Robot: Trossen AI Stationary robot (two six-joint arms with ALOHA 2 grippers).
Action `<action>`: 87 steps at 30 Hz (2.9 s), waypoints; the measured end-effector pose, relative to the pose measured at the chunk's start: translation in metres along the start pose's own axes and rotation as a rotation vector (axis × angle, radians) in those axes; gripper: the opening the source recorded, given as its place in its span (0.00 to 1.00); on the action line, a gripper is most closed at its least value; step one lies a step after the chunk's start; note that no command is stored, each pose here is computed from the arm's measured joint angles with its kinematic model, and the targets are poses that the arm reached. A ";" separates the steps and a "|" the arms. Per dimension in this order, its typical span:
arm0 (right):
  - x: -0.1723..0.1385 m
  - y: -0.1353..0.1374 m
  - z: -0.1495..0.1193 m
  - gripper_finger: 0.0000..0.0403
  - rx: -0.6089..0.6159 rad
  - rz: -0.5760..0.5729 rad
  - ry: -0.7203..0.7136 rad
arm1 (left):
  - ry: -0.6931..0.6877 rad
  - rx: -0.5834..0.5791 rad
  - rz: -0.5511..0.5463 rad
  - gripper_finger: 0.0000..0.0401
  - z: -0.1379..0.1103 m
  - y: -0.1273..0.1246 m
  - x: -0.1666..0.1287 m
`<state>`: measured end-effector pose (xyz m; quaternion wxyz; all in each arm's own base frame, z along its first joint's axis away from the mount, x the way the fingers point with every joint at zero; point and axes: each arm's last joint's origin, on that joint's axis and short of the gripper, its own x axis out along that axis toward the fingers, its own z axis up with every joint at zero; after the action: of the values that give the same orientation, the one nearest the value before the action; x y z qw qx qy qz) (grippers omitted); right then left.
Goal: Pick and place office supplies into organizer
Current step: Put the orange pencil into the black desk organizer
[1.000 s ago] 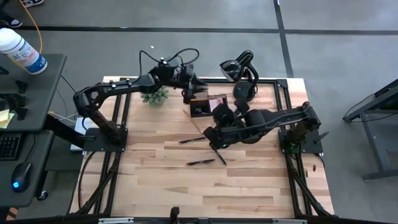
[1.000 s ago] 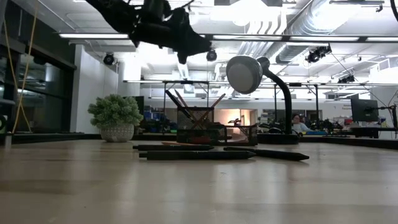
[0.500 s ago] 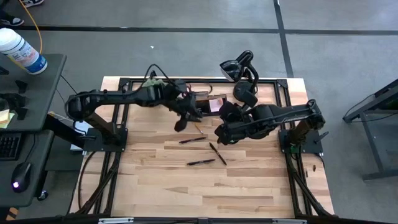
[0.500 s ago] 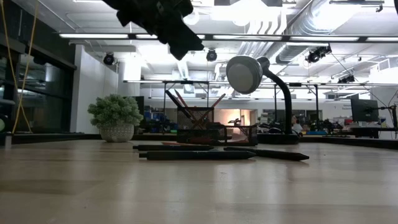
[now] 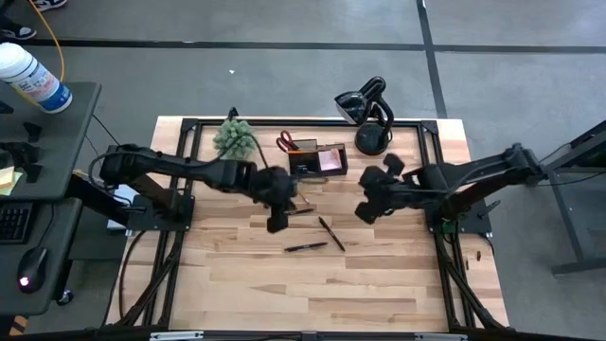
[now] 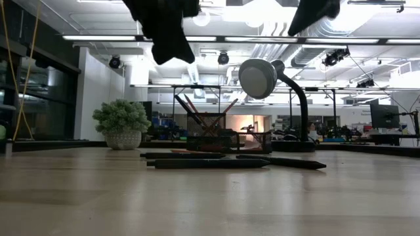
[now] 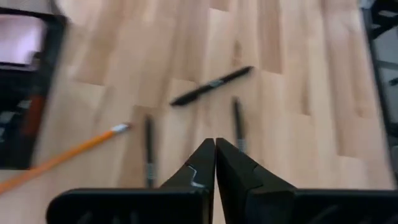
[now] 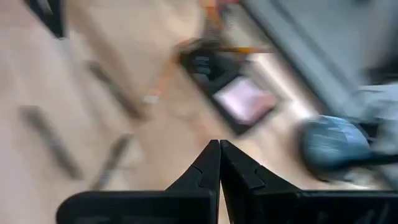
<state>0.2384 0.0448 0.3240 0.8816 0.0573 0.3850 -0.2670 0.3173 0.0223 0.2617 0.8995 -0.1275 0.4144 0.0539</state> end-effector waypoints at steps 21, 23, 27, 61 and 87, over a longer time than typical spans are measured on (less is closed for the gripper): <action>0.114 0.027 -0.014 0.03 0.117 0.373 0.086 | 0.180 0.122 0.109 0.00 -0.052 -0.081 -0.007; 0.123 0.028 -0.014 0.05 0.161 0.363 0.091 | 0.195 0.148 0.119 0.00 -0.055 -0.079 -0.007; 0.142 0.033 -0.012 0.10 0.153 0.375 0.059 | 0.201 0.164 0.135 0.00 -0.069 -0.071 -0.009; 0.242 0.050 0.003 0.14 0.157 0.141 0.252 | -0.111 0.278 0.080 0.00 -0.114 -0.044 -0.021; 0.248 0.058 -0.014 0.13 0.298 0.189 0.152 | -0.205 0.293 0.113 0.00 -0.106 -0.046 -0.022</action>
<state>0.3985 -0.0072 0.1324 0.8529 0.2431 0.3995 -0.2319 0.2346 -0.0503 0.2208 0.9415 0.0342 0.3306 0.0560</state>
